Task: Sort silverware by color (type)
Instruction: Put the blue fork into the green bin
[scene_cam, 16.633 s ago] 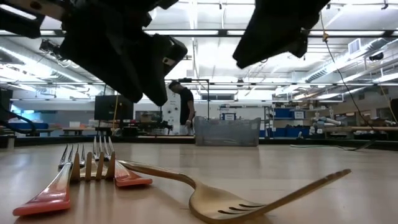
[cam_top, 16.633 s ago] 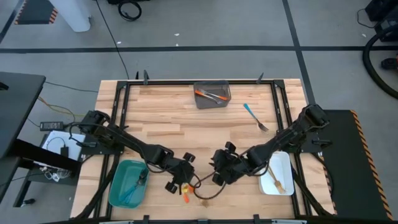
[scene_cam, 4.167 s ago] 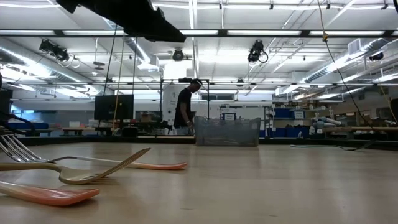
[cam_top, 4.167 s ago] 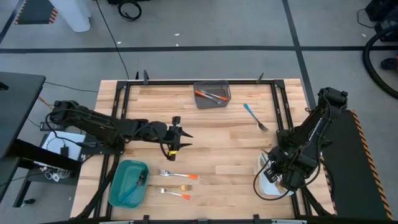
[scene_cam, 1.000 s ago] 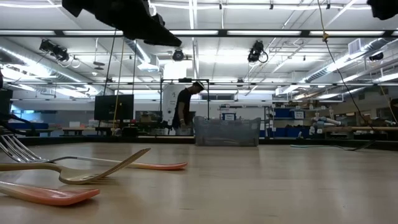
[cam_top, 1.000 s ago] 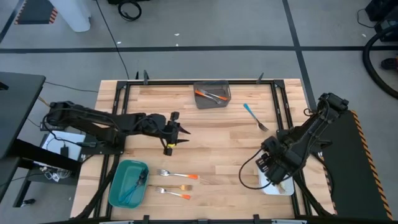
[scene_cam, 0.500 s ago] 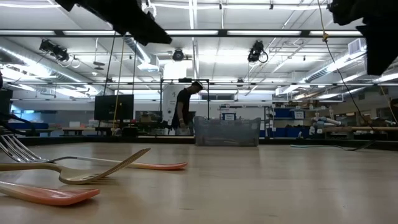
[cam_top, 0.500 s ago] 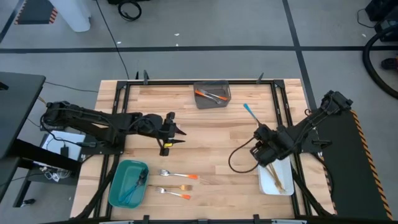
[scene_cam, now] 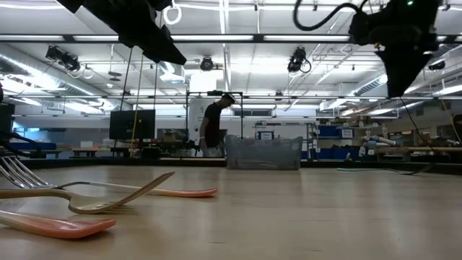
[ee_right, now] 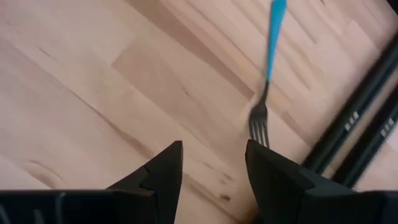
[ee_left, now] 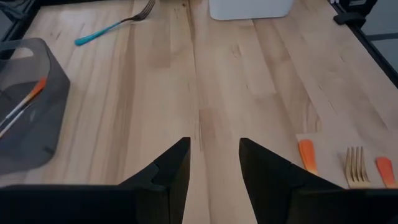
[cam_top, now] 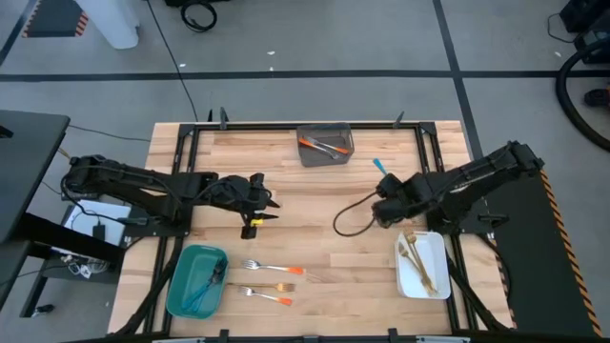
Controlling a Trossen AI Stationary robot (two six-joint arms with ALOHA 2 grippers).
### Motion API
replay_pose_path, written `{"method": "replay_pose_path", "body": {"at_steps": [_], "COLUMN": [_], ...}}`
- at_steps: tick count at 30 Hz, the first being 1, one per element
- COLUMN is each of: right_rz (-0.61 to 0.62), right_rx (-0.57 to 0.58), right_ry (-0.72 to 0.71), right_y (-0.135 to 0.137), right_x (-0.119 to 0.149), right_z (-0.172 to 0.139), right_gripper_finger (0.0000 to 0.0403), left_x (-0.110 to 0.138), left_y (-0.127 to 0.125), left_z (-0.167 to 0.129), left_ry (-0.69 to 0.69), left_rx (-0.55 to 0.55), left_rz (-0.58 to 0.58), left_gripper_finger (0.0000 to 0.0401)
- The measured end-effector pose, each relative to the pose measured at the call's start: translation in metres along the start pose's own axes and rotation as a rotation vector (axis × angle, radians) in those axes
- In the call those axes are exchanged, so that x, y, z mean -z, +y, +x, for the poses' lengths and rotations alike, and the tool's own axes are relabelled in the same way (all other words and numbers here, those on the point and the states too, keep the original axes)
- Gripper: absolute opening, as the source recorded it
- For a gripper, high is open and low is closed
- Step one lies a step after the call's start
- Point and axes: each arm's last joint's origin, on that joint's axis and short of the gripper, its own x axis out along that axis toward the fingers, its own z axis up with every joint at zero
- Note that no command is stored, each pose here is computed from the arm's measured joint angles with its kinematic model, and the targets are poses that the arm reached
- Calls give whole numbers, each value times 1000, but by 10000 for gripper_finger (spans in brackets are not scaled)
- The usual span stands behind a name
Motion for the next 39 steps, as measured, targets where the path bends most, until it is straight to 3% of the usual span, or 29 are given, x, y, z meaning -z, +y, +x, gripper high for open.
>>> {"method": "replay_pose_path", "body": {"at_steps": [11, 24, 39], "right_rz": [-34, -44, -40], "right_rx": [12, 43, 30], "right_ry": [6, 0, 15], "right_y": [-12, -33, -59], "right_x": [-26, -55, -82], "right_z": [11, 25, 40], "right_gripper_finger": [180, 180, 180], "left_x": [3, -3, 1], "left_y": [0, 0, -23], "left_z": [0, 0, -2], "left_ry": [29, -33, 14], "left_rx": [1, 1, 28], "left_rz": [-7, -61, -19], "left_gripper_finger": [146, 146, 146]}}
